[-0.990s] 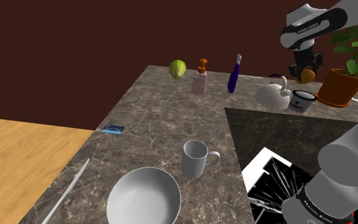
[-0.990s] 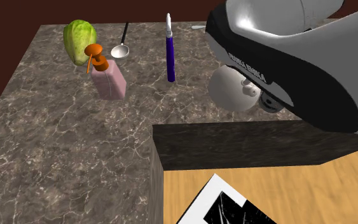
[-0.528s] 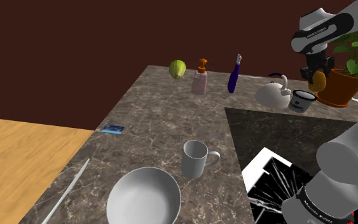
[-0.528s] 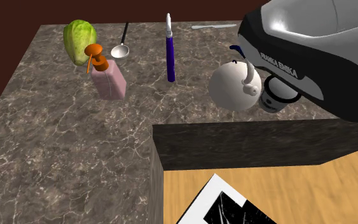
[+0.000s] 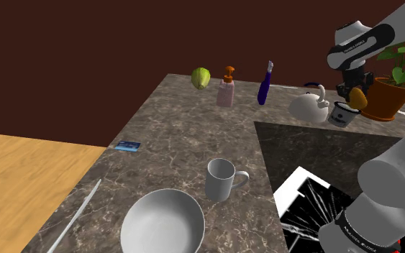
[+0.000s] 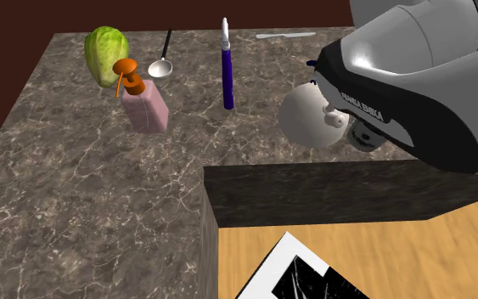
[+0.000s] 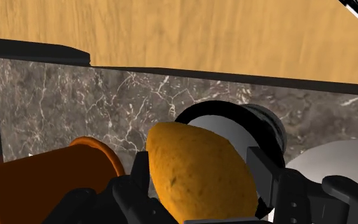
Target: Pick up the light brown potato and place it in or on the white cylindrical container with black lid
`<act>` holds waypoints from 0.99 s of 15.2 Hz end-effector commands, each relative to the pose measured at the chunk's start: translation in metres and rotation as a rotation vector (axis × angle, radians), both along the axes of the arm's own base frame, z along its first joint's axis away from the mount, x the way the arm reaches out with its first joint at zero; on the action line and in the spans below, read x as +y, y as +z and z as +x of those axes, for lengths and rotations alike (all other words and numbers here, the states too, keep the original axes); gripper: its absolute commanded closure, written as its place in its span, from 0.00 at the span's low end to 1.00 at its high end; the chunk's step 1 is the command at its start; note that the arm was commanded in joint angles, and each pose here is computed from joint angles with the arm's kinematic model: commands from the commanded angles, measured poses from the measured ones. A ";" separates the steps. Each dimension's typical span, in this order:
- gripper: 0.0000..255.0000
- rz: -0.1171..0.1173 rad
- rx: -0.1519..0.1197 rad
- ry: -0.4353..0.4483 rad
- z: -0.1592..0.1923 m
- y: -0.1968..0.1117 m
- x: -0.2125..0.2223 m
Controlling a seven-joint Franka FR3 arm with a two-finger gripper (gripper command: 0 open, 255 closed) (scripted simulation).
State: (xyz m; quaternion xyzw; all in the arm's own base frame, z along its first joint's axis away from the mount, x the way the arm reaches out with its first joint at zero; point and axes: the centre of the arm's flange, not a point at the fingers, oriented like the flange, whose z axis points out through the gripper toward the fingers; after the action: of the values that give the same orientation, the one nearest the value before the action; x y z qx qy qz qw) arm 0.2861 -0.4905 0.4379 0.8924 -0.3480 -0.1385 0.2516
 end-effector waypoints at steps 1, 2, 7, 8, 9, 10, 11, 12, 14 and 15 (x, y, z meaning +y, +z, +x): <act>1.00 0.009 0.005 -0.001 0.000 -0.015 0.000; 1.00 0.009 0.005 -0.001 0.000 -0.021 0.000; 1.00 0.009 0.005 -0.001 0.000 -0.029 0.000; 1.00 0.009 0.005 -0.001 0.000 -0.029 0.000; 1.00 0.009 0.005 -0.001 0.000 -0.029 0.000; 1.00 0.009 0.005 -0.001 0.000 -0.029 0.000; 1.00 0.009 0.005 -0.001 0.000 -0.029 0.000; 0.00 0.009 0.005 -0.001 0.000 -0.028 0.000; 0.00 0.009 0.005 -0.001 -0.001 -0.030 0.001; 0.00 0.009 0.005 -0.001 -0.001 -0.030 0.001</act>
State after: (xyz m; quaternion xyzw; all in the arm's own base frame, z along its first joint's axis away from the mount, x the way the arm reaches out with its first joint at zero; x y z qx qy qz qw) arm 0.2857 -0.4900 0.4094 0.8929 -0.3473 -0.1414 0.2492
